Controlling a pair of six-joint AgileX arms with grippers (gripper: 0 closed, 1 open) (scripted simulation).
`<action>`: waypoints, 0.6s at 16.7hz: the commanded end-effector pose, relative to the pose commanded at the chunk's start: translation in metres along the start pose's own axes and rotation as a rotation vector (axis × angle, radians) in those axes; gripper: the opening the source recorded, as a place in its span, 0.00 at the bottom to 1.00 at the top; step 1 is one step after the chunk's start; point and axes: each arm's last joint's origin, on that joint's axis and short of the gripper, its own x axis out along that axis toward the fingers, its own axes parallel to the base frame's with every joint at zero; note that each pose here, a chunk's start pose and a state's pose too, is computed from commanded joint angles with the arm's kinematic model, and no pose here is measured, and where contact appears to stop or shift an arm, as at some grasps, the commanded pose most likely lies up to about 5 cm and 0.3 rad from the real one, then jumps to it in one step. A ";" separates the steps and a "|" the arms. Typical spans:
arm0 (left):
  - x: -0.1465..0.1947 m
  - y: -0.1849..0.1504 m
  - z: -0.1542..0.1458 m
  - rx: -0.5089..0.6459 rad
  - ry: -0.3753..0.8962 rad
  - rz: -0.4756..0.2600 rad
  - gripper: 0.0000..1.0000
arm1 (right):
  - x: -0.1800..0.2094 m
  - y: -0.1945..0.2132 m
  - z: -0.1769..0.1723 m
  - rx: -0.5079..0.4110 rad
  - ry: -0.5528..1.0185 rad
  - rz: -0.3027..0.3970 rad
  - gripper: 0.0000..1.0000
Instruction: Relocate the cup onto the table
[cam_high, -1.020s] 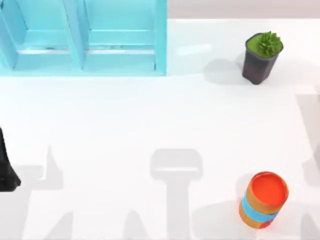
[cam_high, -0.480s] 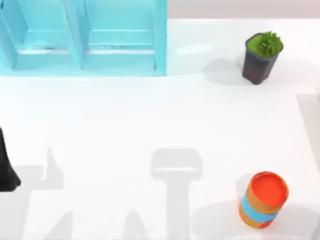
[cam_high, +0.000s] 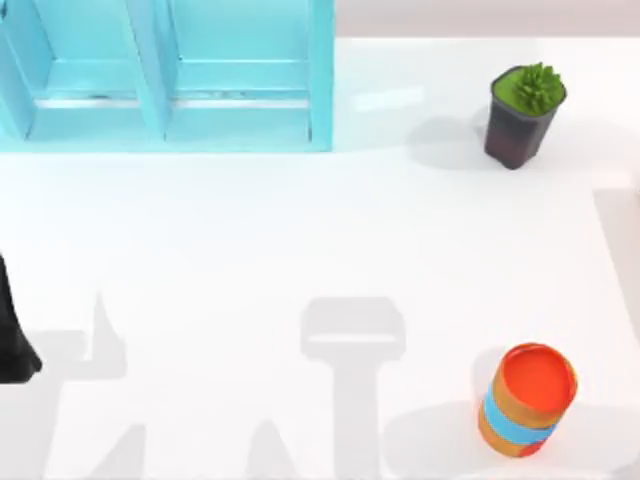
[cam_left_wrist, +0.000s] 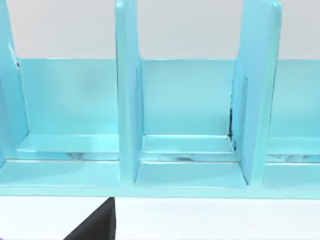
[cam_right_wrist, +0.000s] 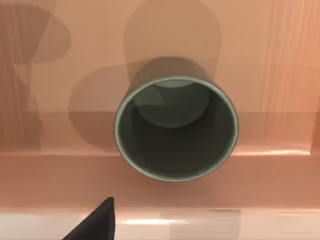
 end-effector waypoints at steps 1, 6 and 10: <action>0.000 0.000 0.000 0.000 0.000 0.000 1.00 | 0.001 -0.003 0.000 0.002 0.014 0.008 1.00; 0.000 0.000 0.000 0.000 0.000 0.000 1.00 | 0.001 -0.002 0.000 0.000 0.014 0.009 1.00; 0.000 0.000 0.000 0.000 0.000 0.000 1.00 | 0.020 -0.004 0.001 0.004 0.023 0.015 1.00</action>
